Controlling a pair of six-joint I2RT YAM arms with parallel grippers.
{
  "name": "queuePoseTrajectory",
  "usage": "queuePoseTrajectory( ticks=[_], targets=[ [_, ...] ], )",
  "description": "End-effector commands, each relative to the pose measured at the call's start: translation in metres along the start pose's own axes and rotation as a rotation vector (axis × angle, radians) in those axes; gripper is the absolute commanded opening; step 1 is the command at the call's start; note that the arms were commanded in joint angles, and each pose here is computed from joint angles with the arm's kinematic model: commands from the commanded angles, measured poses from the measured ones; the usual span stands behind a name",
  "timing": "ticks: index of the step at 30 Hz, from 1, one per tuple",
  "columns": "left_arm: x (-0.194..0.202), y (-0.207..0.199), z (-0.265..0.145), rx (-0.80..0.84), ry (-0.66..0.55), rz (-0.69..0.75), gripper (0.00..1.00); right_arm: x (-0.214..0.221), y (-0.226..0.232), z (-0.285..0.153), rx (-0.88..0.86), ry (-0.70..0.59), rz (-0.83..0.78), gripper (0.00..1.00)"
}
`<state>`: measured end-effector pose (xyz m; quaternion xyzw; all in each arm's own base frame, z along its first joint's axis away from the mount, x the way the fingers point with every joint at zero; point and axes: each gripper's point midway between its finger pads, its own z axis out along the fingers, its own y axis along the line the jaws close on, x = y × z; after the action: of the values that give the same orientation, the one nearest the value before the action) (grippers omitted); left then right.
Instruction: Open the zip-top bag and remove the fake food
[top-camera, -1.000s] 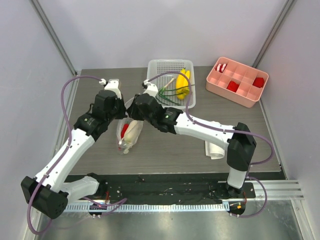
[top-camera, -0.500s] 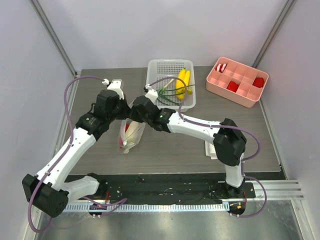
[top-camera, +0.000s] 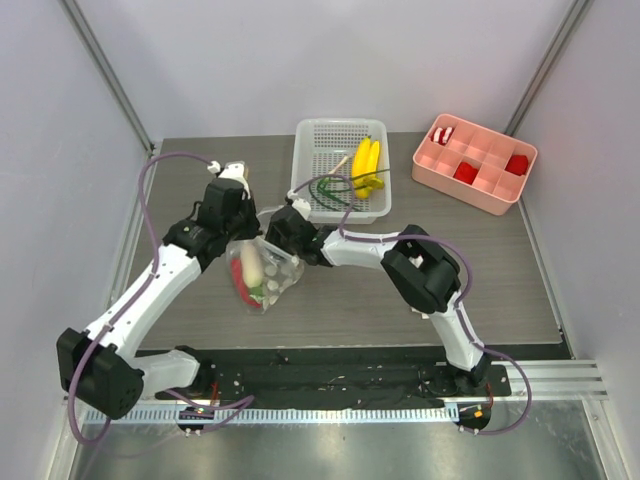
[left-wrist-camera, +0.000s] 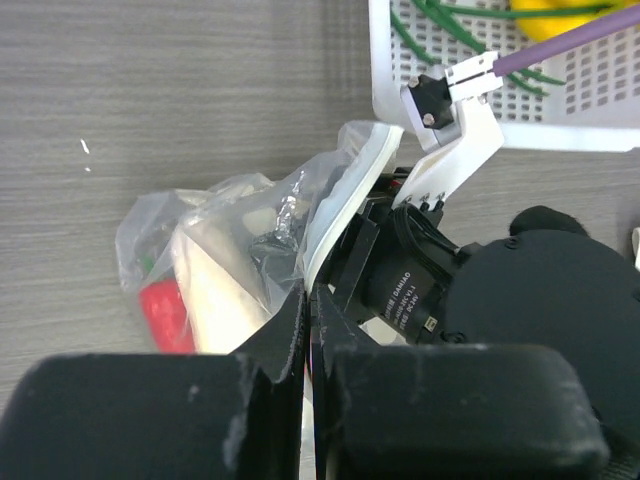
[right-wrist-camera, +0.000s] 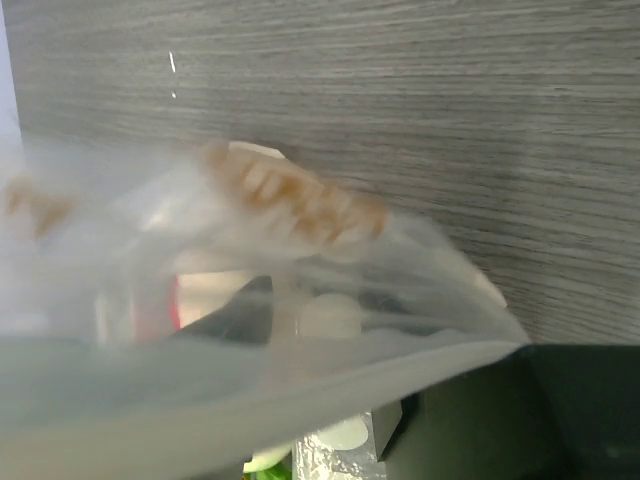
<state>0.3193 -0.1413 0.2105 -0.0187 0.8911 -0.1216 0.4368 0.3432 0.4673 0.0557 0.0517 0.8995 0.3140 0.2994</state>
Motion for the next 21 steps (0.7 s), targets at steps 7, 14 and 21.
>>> queuePoseTrajectory(
  ticks=[7,14,21],
  targets=[
    [0.009,-0.075,-0.004,0.31,0.079,-0.085,0.0,-0.035,0.002,-0.053,-0.06,-0.026,-0.202,0.5],
    [0.002,-0.124,-0.025,0.447,0.064,-0.176,0.0,-0.059,-0.011,-0.102,-0.042,-0.019,-0.287,0.57],
    [0.009,-0.104,-0.027,0.344,0.037,-0.177,0.0,-0.032,-0.004,-0.129,-0.109,0.133,-0.35,0.61]
  ],
)
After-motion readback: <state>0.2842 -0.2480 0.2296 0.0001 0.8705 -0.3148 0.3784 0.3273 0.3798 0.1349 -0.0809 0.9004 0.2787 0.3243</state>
